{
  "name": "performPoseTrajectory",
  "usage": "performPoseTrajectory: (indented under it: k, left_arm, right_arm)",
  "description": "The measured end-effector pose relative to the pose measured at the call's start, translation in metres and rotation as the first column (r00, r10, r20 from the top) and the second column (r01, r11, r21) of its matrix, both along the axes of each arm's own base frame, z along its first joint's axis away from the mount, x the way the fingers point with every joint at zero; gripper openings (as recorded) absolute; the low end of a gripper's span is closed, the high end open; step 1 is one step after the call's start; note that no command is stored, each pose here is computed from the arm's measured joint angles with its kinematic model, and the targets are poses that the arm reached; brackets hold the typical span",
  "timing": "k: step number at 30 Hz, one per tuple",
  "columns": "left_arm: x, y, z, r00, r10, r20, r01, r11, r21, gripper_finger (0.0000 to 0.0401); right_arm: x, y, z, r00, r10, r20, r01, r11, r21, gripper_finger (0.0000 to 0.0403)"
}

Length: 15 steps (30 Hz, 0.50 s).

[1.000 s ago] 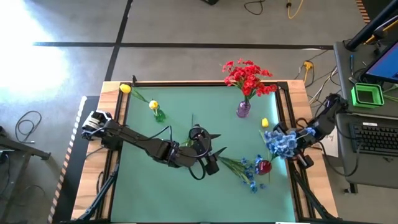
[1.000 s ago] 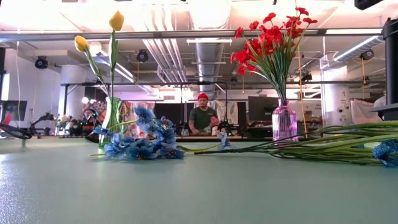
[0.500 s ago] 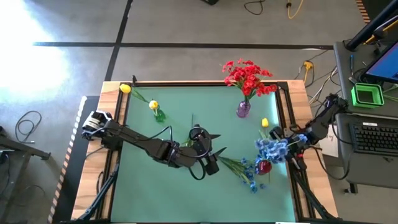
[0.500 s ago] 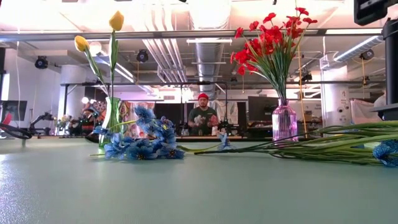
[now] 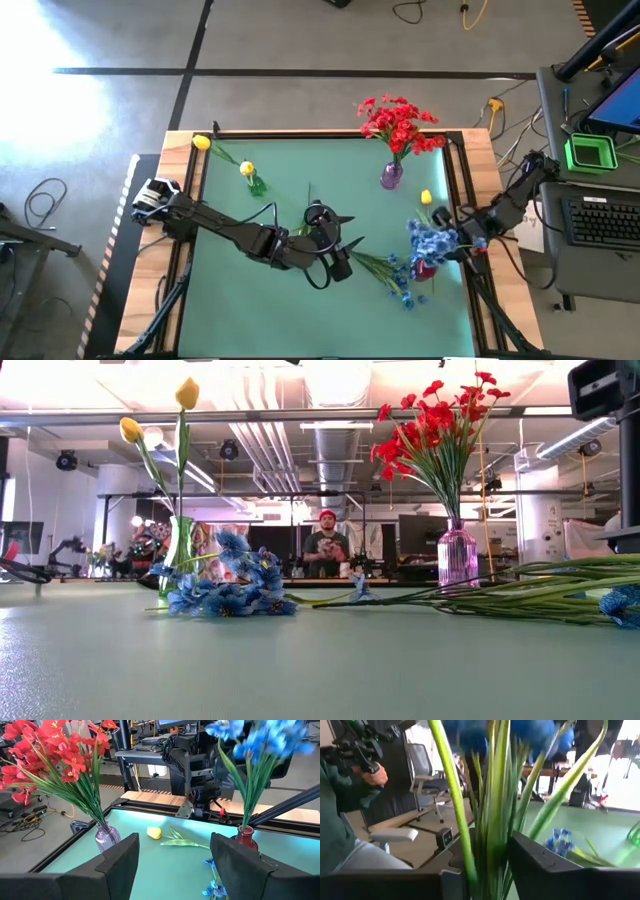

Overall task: Sort flowers into vase by color
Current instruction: Put the middle blue flower into the red vase, then put the right blue flower into the red vase

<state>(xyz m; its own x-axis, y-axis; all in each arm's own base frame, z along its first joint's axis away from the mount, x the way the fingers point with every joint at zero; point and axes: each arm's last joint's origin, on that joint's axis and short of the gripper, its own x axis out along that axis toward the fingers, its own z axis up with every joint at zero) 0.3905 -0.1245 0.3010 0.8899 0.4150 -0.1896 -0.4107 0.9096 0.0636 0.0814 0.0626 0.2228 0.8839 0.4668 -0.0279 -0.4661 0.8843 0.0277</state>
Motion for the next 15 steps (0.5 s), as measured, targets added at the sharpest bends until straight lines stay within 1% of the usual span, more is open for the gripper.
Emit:
performPoseTrajectory:
  k: [6, 10, 13, 15]
  left_arm:
    - [0.0, 0.0, -0.001, 1.0, 0.003, -0.005, -0.003, 1.0, -0.009, 0.0233]
    - [0.0, 0.0, -0.001, 1.0, 0.004, -0.003, -0.004, 1.0, -0.012, 0.0233]
    - [0.0, 0.0, -0.001, 1.0, 0.006, 0.003, -0.006, 1.0, -0.026, 0.0233]
    - [0.0, 0.0, -0.001, 1.0, 0.009, 0.004, -0.009, 0.999, -0.034, 0.0233]
  right_arm:
    - [0.0, 0.0, -0.007, 0.996, -0.004, -0.093, 0.006, 1.0, 0.016, 0.0136]
    - [-0.001, -0.001, -0.01, 0.991, -0.007, -0.134, 0.008, 1.0, 0.007, 0.016]
    - [-0.004, -0.004, -0.005, 0.98, -0.015, -0.197, 0.016, 1.0, 0.0, 0.0177]
    - [-0.006, -0.005, 0.002, 0.976, -0.017, -0.217, 0.023, 0.999, 0.023, 0.0188]
